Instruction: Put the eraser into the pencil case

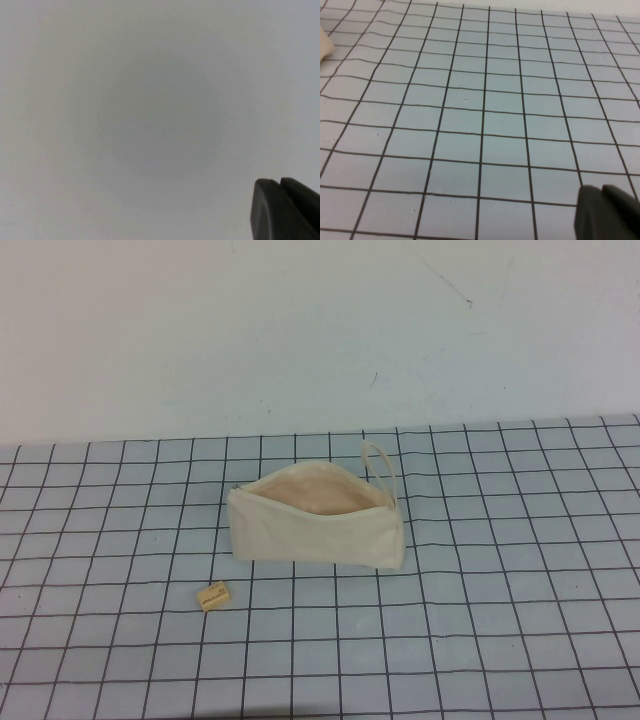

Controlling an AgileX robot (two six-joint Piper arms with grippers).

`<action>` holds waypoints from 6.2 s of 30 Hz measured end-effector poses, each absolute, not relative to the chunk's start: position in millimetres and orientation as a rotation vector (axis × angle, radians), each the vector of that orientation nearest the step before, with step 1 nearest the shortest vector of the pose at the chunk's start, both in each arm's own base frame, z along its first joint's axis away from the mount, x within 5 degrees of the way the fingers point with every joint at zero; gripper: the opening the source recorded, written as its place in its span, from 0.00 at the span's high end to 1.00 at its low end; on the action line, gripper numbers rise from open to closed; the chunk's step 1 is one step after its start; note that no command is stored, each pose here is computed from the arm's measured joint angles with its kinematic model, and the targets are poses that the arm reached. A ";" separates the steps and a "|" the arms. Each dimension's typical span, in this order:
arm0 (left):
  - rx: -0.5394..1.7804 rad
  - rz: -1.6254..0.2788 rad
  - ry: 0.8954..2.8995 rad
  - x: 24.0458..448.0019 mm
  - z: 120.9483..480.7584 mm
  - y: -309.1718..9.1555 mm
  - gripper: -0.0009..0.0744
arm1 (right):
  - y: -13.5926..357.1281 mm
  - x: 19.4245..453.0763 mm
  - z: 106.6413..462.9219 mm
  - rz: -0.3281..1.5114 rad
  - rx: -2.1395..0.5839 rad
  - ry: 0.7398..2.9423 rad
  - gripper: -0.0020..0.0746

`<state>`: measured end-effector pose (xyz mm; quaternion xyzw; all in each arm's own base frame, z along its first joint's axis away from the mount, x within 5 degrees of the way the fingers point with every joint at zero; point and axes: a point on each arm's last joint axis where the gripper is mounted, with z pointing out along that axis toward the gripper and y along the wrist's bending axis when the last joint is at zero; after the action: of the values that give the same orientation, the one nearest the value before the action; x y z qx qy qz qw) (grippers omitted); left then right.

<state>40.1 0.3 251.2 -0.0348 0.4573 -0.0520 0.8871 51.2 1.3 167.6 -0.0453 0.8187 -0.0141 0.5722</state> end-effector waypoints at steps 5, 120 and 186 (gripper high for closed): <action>-0.066 -0.126 0.822 32.7 260.3 -0.1 0.99 | 1.3 51.2 167.6 -0.033 -0.106 1.920 0.97; 0.334 -0.065 1.882 280.8 446.2 -65.2 0.99 | 1.2 51.2 167.6 -0.033 -0.107 1.920 0.97; -0.045 -0.089 1.872 52.3 174.0 -2.8 0.99 | 1.2 51.2 167.6 -0.035 -0.108 1.920 0.97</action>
<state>52.3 -2.8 174.0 -0.0192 0.8048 -0.0384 0.5920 51.2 1.2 167.6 -0.0459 0.8187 -0.0150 0.5722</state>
